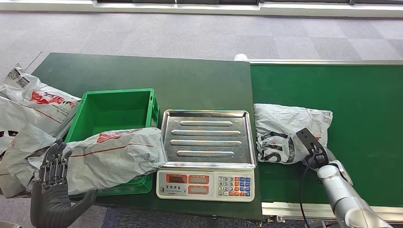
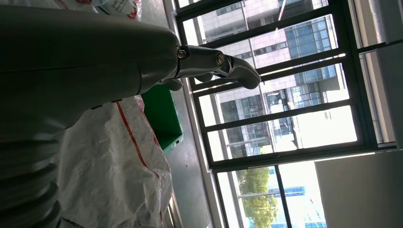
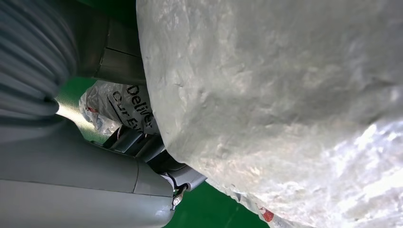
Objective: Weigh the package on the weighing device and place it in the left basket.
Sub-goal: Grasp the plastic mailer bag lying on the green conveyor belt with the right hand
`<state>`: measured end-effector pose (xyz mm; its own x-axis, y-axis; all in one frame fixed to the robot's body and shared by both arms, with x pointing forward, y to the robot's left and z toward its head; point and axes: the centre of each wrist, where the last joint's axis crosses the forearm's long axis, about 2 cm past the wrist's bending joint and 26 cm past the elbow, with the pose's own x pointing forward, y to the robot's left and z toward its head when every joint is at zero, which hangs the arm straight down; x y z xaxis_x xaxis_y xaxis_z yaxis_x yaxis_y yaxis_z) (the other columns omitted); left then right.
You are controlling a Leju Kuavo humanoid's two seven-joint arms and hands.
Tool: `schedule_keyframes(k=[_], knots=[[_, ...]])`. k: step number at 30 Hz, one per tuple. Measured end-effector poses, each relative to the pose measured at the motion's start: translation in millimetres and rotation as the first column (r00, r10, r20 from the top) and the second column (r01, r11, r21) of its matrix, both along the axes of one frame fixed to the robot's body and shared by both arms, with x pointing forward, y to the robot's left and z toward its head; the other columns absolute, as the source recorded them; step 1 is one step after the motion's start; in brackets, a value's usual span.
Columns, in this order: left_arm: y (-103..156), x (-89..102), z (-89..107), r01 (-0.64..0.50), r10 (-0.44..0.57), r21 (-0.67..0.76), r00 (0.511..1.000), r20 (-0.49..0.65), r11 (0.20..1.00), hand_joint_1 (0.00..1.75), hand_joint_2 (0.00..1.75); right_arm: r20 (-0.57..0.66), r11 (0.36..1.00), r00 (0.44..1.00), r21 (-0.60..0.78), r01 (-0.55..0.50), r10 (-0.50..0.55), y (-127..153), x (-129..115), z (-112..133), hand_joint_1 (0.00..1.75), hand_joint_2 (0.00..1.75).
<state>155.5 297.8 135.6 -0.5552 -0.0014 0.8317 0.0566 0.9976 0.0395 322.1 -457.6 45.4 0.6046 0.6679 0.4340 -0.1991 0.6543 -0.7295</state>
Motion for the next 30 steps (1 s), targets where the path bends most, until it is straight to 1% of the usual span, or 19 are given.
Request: schedule_keyframes(k=[30], knots=[[0.0, 0.0, 0.0, 0.000, 0.000, 0.000, 1.000, 0.000, 1.000, 0.00, 1.75, 0.000, 1.000, 1.000, 0.001, 0.000, 0.000, 0.6, 0.1, -0.2, 1.75, 1.75]])
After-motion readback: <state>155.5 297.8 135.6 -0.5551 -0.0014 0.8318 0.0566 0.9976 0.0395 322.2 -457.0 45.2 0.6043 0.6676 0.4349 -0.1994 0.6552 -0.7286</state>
